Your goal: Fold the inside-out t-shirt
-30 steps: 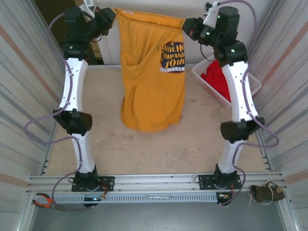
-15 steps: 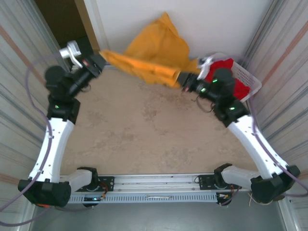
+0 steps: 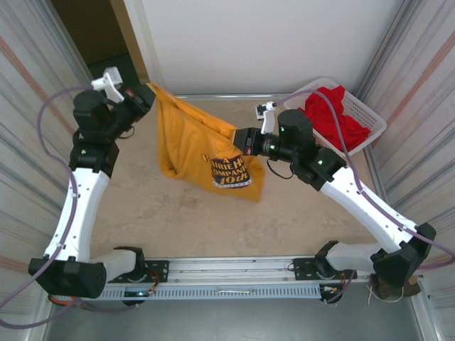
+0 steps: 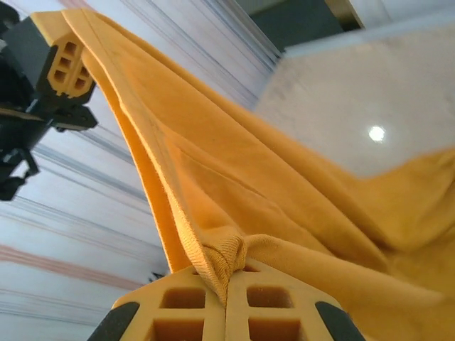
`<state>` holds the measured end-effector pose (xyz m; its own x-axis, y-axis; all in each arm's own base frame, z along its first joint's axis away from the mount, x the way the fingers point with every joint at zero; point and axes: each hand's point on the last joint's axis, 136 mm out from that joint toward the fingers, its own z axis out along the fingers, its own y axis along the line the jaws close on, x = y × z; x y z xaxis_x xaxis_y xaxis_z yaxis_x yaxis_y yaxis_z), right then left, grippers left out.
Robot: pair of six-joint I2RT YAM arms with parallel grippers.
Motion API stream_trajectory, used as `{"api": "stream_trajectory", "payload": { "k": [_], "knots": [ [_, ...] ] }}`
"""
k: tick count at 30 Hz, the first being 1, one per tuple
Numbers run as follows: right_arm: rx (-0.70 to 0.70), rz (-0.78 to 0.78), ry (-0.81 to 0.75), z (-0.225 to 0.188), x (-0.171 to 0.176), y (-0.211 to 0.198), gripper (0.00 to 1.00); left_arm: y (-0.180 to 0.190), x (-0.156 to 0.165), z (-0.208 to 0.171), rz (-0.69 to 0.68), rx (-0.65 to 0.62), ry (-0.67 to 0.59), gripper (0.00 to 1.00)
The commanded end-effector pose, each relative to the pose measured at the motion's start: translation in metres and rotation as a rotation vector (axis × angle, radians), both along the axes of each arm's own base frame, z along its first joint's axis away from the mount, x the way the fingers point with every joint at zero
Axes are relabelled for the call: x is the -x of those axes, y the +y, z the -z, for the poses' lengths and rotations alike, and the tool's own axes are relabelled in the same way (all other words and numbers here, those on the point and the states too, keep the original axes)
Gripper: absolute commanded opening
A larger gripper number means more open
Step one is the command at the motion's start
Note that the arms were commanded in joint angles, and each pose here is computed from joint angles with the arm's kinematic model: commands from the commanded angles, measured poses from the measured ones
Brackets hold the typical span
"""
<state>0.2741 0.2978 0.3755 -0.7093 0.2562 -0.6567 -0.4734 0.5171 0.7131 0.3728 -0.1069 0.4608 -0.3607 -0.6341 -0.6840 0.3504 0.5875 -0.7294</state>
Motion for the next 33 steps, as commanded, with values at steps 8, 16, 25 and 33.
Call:
{"api": "stream_trajectory", "payload": {
  "k": [8,16,25,33],
  "knots": [
    [0.007,0.150,0.185,0.088,-0.008,-0.014,0.00,-0.054,-0.039,0.015,0.160,-0.030,0.044,0.00],
    [0.187,0.582,0.402,0.225,0.009,-0.121,0.00,-0.187,-0.062,0.148,0.405,-0.137,0.271,0.00],
    [0.281,0.876,0.523,0.264,0.060,-0.214,0.59,-0.247,-0.052,0.203,0.562,-0.174,0.324,0.53],
    [0.380,0.710,0.342,0.209,0.012,-0.184,0.62,-0.166,-0.034,0.241,0.290,-0.546,0.402,0.61]
  ]
}}
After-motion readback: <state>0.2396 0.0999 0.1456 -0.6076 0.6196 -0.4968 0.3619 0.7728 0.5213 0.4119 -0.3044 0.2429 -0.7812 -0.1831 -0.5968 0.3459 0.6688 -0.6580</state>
